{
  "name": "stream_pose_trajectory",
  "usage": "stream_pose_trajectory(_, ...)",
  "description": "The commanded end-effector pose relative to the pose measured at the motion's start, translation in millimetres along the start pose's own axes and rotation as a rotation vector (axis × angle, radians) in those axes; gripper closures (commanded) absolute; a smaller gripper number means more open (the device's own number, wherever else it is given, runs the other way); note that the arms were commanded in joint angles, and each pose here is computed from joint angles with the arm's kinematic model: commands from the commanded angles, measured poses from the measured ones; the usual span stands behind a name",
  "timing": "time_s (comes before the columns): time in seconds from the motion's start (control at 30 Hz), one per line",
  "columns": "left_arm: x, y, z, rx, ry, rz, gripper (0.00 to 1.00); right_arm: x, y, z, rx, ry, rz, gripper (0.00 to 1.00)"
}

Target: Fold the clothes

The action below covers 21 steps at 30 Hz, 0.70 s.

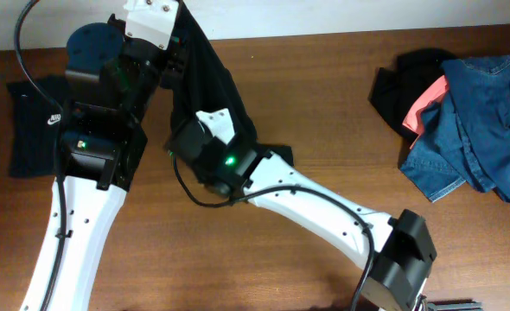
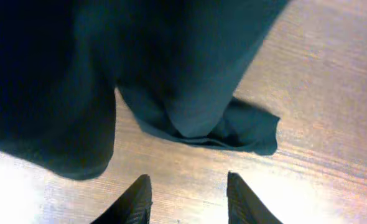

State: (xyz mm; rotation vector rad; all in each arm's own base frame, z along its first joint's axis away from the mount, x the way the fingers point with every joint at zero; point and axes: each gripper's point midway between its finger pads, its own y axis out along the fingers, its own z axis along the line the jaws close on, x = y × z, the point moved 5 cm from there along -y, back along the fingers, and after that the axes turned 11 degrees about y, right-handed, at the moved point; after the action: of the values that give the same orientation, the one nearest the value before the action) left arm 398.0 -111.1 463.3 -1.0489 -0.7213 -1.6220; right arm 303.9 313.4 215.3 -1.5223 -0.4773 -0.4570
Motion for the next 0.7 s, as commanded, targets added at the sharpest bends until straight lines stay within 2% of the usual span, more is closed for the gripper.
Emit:
stream_pose_trajectory(0.0, 19.8, -8.5, 11.3, 0.034, -0.015, -0.055, 0.99, 0.8, -4.9, 2.4, -0.035, 0.107, -0.081, 0.67)
stream_pose_trajectory(0.13, 19.7, -8.5, 11.3, 0.034, -0.015, -0.055, 0.99, -7.9, -14.8, 23.7, 0.026, 0.095, -0.103, 0.66)
stream_pose_trajectory(0.33, 18.4, -8.4, 10.6, 0.031, -0.015, -0.048, 0.99, -23.6, -30.1, 50.0, 0.101, 0.101, -0.124, 0.57)
stream_pose_trajectory(0.67, 16.4, -8.3, 9.6, 0.026, -0.016, -0.038, 0.99, -30.9, -22.2, 50.2, 0.089, 0.173, -0.141, 0.54)
